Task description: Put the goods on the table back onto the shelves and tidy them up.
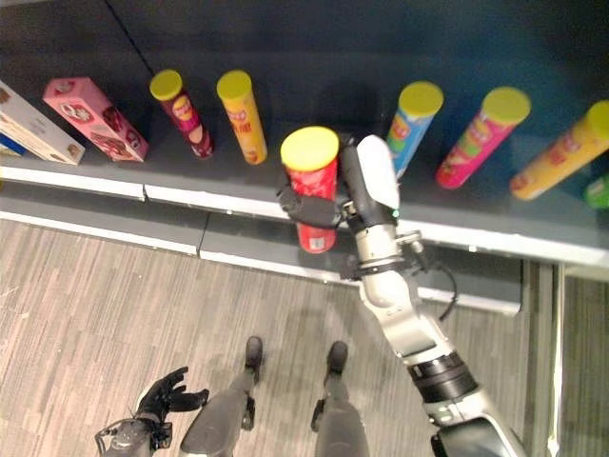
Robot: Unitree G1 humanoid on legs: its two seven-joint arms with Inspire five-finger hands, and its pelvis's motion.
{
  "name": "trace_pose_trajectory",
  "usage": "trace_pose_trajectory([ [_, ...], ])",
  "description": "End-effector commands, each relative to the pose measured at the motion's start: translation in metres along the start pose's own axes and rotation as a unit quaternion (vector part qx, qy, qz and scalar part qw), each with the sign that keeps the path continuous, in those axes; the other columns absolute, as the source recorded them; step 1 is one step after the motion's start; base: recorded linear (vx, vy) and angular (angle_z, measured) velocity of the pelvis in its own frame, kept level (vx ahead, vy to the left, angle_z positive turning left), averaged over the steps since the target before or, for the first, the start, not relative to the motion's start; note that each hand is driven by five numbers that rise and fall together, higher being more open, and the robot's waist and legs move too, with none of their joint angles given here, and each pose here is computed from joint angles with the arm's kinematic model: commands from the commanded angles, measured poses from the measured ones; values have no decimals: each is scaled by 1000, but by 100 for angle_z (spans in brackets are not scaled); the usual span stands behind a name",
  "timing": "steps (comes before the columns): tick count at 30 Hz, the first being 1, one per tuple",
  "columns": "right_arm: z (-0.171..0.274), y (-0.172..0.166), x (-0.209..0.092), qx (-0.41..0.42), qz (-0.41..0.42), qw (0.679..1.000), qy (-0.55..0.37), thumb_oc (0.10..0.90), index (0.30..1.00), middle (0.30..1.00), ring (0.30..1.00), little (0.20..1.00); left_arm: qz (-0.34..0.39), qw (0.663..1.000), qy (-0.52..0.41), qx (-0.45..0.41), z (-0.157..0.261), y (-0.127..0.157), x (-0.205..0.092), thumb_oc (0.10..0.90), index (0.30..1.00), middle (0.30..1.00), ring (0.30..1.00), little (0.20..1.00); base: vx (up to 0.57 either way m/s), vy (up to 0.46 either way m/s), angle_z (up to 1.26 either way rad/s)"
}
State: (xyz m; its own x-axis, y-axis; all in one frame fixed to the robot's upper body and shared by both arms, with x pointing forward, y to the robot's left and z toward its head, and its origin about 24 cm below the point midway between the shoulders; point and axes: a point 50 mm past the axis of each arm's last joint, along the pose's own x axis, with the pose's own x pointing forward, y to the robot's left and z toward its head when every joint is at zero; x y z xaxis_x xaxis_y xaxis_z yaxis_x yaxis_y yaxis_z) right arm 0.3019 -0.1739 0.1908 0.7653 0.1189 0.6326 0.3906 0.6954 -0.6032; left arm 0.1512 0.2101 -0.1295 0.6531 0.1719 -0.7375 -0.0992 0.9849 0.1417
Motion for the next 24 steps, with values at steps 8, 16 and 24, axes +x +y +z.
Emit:
trace_pose_trajectory([
  [8,68,-68,76,-42,-248,954,-166,400,300,300,300,300,44,997,-54,40,14,26,-4,800,900,900,900,900,-56,48,4],
  [16,53,-113,93,-90,-354,922,-127,400,300,300,300,300,30,995,-85,36,29,19,-2,800,900,900,900,900,-13,-10,9],
  [24,55,-150,97,-90,-453,878,-121,400,300,300,300,300,15,991,-128,30,48,11,-3,800,900,900,900,900,-7,-6,9],
])
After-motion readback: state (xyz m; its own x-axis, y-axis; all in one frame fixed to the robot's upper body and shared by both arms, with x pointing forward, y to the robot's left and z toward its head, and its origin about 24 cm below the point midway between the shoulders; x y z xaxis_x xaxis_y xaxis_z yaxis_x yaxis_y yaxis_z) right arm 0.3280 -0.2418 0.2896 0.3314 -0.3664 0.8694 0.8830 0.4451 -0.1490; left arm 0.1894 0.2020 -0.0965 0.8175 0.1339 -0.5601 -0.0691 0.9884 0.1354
